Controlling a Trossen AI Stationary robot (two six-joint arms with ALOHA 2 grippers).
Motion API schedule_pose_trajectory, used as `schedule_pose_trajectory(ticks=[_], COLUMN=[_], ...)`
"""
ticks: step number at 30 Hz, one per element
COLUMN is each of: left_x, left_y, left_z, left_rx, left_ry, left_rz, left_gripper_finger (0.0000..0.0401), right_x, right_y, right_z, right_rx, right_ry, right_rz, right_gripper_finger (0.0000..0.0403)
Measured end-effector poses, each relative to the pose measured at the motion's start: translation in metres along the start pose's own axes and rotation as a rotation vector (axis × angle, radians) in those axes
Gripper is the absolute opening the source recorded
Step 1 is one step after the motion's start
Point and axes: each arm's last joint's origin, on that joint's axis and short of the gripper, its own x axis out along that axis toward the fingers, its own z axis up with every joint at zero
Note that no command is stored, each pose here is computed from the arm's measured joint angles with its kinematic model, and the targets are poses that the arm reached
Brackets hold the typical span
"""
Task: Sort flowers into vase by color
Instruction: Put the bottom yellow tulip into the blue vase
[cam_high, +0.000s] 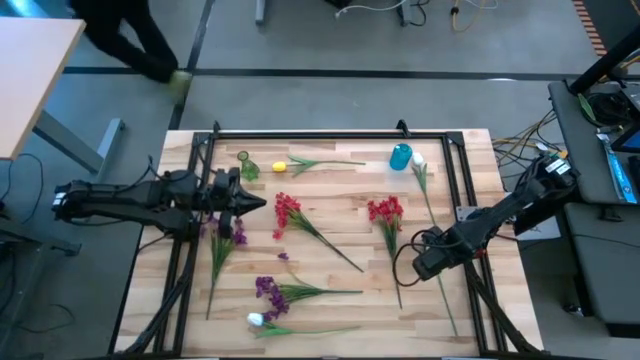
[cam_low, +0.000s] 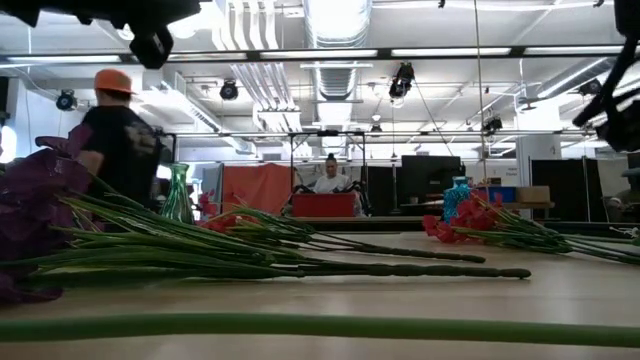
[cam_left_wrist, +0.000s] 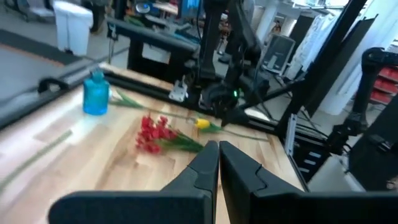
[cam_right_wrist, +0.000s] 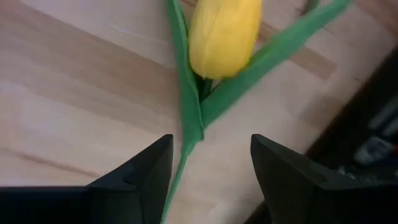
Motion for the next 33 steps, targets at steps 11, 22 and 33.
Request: schedule_pose_trajectory(ticks=[11, 22, 33], left_x=[0.011, 0.023, 0.03], left_y=[-0.005, -0.001, 0.0], left_z=[0.014, 0.001, -0.004], left_rx=[0.087, 0.067, 0.06], left_ry=[0.012, 0.124, 0.161], left_rz=[0.006, 0.038, 0.048], left_gripper_finger=[0.0, 0.0, 0.0], right_x=[0.025, -0.027, -0.123], right_y=[-0.003, 0.016, 0.042], right_z=[0.005, -0.005, 0.023], right_rx=[0.067, -0.054, -0.33], right_ry=[-0.003, -0.037, -0.817], right_rz=[0.099, 0.181, 0.566], right_gripper_finger=[0.0084, 0.0013, 0.0013])
